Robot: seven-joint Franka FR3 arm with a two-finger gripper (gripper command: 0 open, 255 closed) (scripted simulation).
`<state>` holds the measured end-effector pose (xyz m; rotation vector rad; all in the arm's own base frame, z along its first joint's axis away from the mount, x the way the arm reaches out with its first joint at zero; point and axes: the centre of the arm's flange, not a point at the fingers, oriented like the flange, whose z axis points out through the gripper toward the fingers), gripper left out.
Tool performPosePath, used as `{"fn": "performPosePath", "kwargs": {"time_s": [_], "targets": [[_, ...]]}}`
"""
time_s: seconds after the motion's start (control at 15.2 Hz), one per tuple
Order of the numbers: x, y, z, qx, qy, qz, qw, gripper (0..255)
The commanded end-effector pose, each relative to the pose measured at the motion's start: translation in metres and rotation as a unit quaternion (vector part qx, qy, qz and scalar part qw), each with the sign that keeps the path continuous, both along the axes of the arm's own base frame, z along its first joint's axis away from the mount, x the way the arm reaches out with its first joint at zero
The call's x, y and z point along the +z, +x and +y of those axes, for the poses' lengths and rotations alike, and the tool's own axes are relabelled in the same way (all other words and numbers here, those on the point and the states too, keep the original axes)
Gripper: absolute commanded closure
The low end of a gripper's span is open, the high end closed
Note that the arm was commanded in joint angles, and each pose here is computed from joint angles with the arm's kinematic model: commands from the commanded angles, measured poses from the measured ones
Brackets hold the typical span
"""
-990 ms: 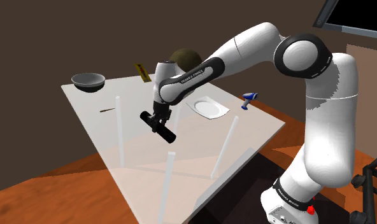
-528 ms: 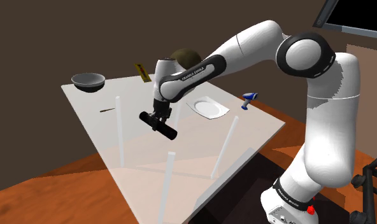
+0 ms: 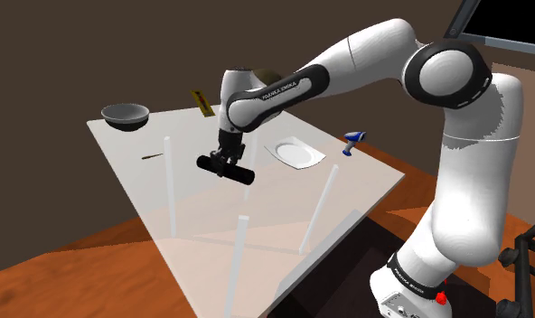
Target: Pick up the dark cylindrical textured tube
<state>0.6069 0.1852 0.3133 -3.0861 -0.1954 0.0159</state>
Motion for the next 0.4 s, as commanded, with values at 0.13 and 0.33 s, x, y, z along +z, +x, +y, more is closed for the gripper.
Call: {"fn": "performPosePath", "kwargs": {"time_s": [0.13,0.33], "targets": [[0.022,0.000,0.001,0.000,0.000,0.000,1.0000,255],[0.028,0.000,0.001,0.000,0.000,0.000,1.0000,255]]}}
